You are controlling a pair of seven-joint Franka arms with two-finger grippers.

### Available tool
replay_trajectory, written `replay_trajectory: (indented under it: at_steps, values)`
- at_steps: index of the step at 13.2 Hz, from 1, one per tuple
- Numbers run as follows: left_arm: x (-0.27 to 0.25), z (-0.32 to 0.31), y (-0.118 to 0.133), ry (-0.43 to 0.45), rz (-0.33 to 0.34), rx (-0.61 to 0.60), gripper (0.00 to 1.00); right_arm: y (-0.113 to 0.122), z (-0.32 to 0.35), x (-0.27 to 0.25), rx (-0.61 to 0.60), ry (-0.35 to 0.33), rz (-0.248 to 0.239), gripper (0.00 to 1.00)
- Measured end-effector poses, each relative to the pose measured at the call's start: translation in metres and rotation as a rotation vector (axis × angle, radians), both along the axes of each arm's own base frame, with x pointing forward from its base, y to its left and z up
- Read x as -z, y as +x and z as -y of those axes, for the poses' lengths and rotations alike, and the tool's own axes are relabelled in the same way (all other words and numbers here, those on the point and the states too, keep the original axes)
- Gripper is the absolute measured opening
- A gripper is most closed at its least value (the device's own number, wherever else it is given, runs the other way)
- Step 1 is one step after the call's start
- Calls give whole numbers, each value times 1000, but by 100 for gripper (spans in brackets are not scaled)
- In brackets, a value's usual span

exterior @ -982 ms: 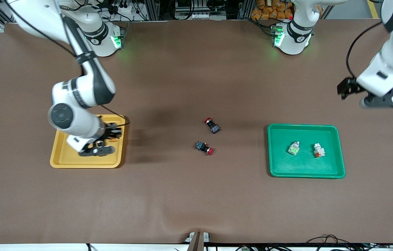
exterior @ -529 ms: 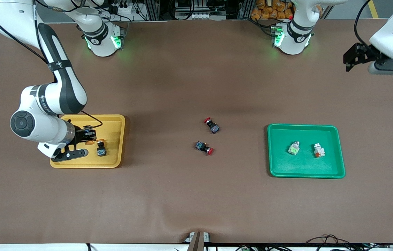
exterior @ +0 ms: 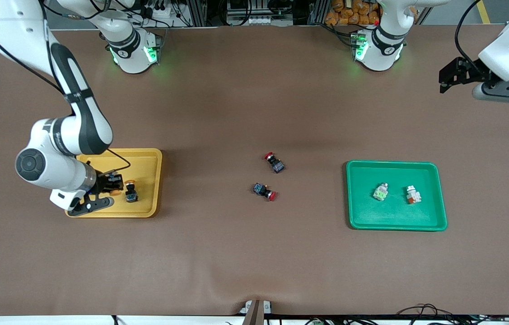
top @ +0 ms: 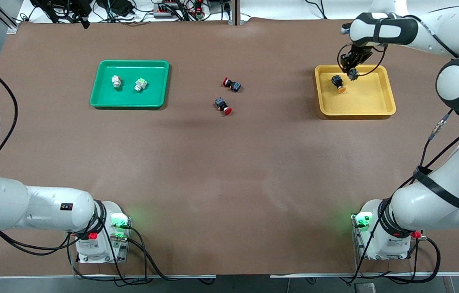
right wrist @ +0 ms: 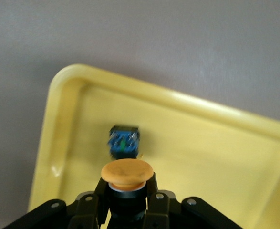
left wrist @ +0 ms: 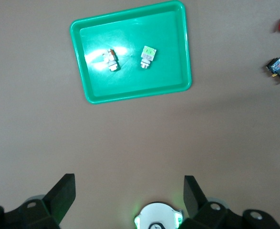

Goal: Place green and yellow buttons in trays
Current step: 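Lower the orange button into the yellow tray while the left gripper withdraws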

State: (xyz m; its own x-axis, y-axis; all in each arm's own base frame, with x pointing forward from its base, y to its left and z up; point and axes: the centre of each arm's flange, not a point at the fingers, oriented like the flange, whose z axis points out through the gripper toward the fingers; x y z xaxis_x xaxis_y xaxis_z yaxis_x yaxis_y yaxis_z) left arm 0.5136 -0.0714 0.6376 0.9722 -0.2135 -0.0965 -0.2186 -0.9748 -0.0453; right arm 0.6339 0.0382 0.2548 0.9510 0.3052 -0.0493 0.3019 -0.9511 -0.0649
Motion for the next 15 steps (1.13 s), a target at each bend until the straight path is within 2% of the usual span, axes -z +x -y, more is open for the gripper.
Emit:
replay_trajectory:
  at_steps: [4, 9, 10, 14, 15]
  values:
    - [12, -7, 18, -8, 25, 6, 100, 3, 8, 46, -19, 5, 15, 33]
    - [-14, -12, 22, -16, 91, -2, 100, 4, 7, 48, -46, 7, 28, 33]
    - [-15, -12, 22, -17, 94, -3, 100, 5, 7, 47, -64, 8, 34, 41]
    - [-5, -15, 29, 0, 76, -5, 100, 5, 9, 53, -87, 9, 41, 84]
    - [-1, -17, 32, 15, 72, -6, 100, 5, 9, 53, -88, 9, 41, 85]
